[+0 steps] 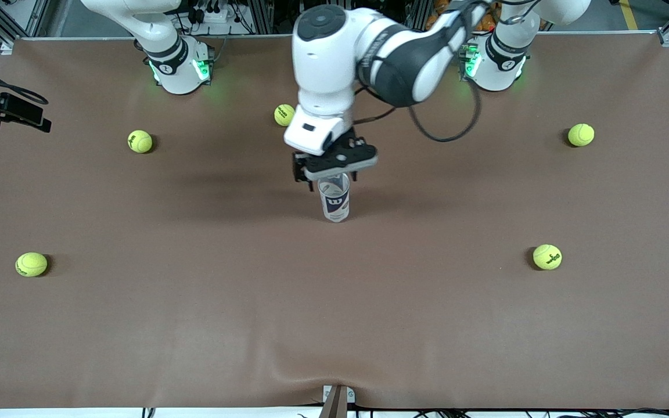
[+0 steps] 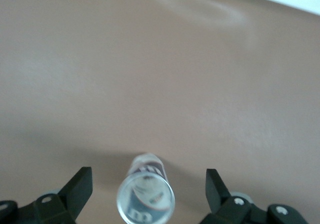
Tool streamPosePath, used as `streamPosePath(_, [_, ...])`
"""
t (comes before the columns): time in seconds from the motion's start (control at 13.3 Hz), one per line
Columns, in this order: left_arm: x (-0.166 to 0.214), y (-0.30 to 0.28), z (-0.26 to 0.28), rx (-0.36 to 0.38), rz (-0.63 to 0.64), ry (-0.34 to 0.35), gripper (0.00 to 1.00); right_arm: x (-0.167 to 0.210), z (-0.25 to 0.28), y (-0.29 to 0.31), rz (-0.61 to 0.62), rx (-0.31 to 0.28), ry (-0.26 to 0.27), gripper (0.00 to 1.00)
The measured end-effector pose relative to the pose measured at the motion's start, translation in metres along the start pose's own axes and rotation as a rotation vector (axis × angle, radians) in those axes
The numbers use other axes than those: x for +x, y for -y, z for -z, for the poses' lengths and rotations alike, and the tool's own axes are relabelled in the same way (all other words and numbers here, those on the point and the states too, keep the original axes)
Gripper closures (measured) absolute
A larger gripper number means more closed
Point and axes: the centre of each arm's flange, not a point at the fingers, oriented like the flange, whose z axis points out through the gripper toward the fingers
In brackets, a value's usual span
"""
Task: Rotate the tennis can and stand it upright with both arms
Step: 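Open the left gripper and withdraw it from the can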
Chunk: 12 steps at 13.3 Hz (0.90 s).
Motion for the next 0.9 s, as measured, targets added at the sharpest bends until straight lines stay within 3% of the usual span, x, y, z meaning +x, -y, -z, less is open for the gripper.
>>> streamPosePath(0.45, [0.093,0.07,0.029,0.0,-0.004,0.008,0.0,0.0,0.0,0.001,0.002,0.0,-0.001,0.0])
streamPosePath(0.9, [0.186,0.167,0.031,0.035,-0.123,0.036,0.0,0.0,0.001,0.004,0.008,-0.001,-0.002,0.0])
